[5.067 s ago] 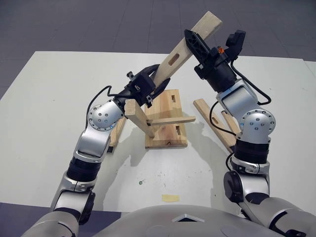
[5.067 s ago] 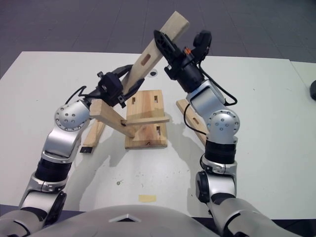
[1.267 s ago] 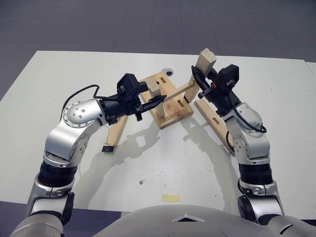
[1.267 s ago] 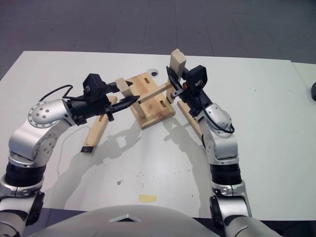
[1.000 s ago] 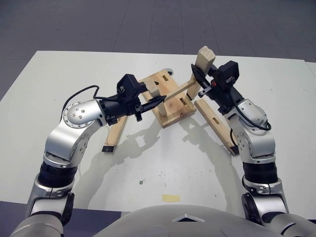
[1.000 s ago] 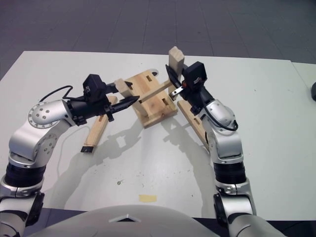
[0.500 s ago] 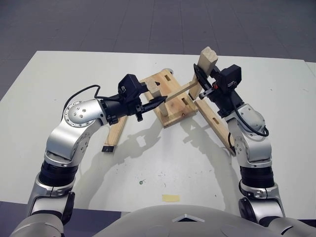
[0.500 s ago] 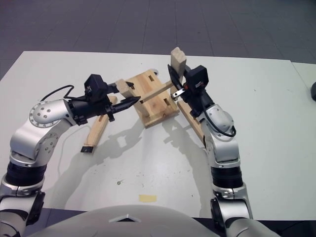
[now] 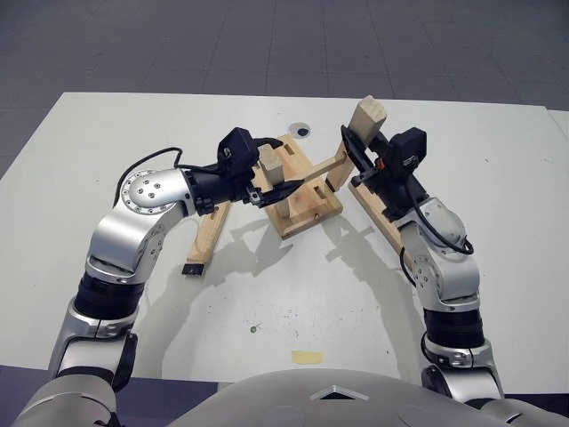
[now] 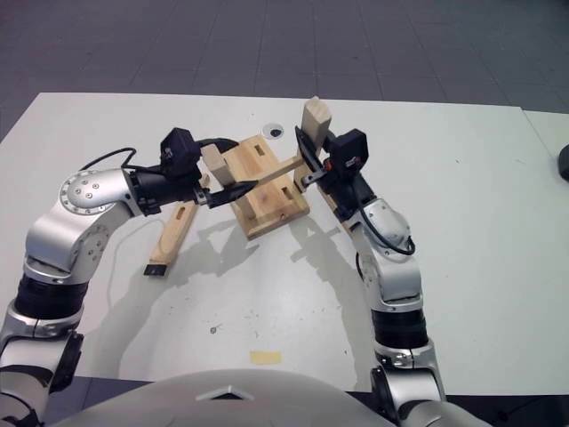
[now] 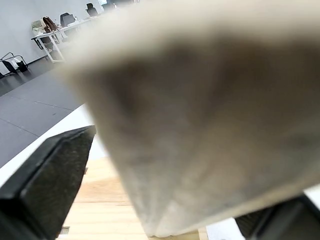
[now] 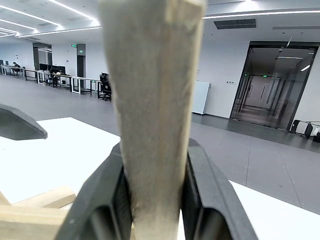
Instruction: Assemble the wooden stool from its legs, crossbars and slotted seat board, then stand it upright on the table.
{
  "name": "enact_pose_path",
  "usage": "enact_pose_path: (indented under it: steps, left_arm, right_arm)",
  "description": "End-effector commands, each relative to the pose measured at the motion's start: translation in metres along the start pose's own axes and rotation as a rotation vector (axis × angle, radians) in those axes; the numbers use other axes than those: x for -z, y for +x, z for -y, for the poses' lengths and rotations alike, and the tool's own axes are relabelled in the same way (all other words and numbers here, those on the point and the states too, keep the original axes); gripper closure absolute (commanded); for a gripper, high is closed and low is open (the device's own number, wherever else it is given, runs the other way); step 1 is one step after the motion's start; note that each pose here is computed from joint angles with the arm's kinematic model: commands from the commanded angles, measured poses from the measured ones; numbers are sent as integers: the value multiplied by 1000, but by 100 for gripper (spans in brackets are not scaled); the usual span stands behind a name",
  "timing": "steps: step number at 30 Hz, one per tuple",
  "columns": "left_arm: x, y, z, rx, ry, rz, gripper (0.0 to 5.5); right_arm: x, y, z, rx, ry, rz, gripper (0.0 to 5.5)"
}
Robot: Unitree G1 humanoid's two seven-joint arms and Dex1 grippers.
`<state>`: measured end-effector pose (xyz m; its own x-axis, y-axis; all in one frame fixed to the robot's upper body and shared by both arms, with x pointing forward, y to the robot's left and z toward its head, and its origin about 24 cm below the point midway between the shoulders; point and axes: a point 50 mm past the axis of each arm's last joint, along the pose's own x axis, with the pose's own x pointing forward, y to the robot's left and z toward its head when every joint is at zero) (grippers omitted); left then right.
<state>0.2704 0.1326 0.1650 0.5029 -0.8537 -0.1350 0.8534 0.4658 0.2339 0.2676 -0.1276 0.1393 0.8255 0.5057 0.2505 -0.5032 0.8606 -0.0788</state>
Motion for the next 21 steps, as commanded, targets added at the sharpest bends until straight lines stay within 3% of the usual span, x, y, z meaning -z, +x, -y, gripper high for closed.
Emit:
enact_pose_path:
  steps: [1,4,13,21]
  left_arm:
    - [1,-2,1,-6,20,-22,66]
    - [2,-1,0,-18,14,-24,11]
    - [9,4,5,-29,-4,-33,10]
    - [11,4,6,-49,-2,-41,10]
  right_arm:
    - [-2,0,-6,-9,98,16,450]
    - [-6,-1,-7,-29,57,38,450]
    - [-18,0,-11,-71,-124,97,450]
    - [-25,3,-16,-79,-77,146,450]
